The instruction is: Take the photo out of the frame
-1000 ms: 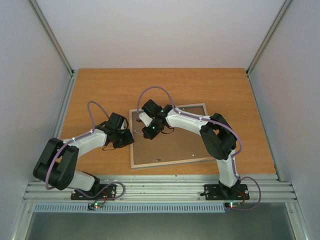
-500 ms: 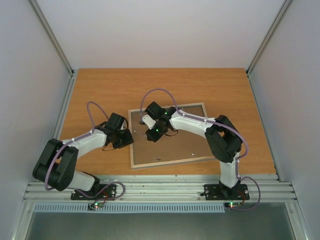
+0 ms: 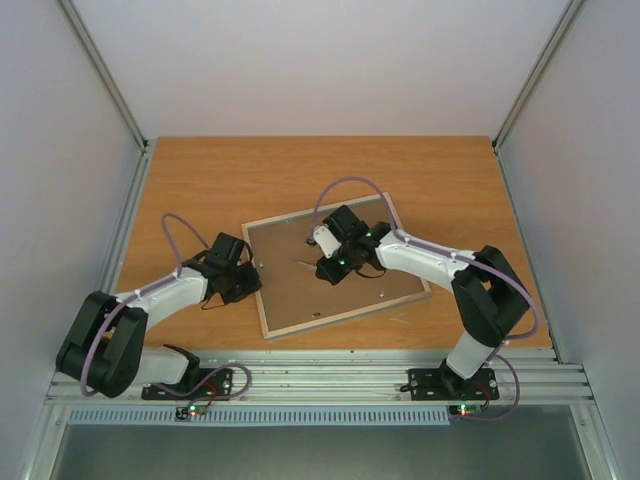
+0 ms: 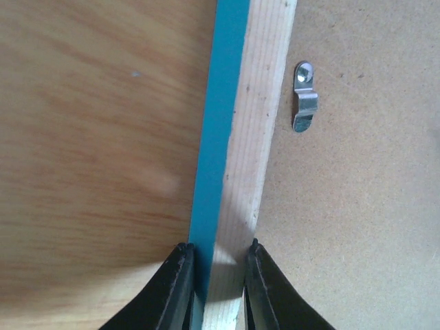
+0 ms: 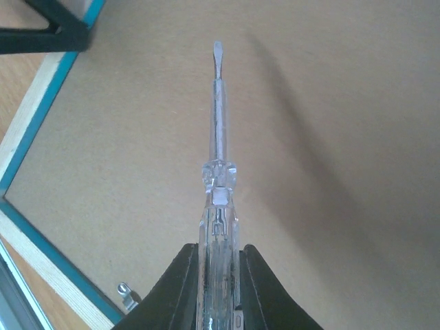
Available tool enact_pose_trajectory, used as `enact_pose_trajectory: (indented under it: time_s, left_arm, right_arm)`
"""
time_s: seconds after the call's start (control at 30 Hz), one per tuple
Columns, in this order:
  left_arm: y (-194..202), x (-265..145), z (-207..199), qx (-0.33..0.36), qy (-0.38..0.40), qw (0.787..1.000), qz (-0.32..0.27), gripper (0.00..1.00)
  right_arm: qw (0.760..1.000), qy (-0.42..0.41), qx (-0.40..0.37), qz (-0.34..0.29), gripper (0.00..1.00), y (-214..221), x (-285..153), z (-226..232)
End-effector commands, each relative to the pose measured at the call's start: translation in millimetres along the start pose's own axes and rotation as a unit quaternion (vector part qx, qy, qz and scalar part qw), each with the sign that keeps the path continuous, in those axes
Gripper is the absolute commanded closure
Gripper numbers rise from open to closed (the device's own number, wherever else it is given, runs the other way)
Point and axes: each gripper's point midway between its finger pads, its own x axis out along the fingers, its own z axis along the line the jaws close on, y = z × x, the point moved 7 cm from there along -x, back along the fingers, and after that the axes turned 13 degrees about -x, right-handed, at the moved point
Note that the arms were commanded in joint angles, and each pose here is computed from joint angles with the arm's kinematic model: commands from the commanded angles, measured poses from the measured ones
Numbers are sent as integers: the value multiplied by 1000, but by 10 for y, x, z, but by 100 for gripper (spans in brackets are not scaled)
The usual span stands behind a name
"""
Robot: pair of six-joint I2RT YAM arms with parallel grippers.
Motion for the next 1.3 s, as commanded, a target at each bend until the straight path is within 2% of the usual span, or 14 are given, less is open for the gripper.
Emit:
enact_pose_trajectory:
  time_s: [0.0,0.4,0.7,1.0,1.17,1.27]
  left_arm:
    - [20,-17,170,-93,-10,995,-20,97]
    - [142,-115,341,-213,26,976,-42,95]
    - [434,-82,162,-212,33,976,-38,84]
    - [608,-46,-17,-191,27,981,-14,59]
    - [525,-194,-18,-147,-6,987,-58,48]
    - [406,-359,-46,-105,-32,989,-101,36]
  right_arm:
    - [997,30,12,-69,99,-28,-192,-112]
    - [985,104,42,-134,99,136,-417,-251]
    - [978,127,66,-149,99,212,-446,-357]
    - [977,131,74,-154,99,235,-465,-393]
    - [977,131,76,-153,99,242,-469,-401]
    - [976,131,76,-156,99,236,-488,-398]
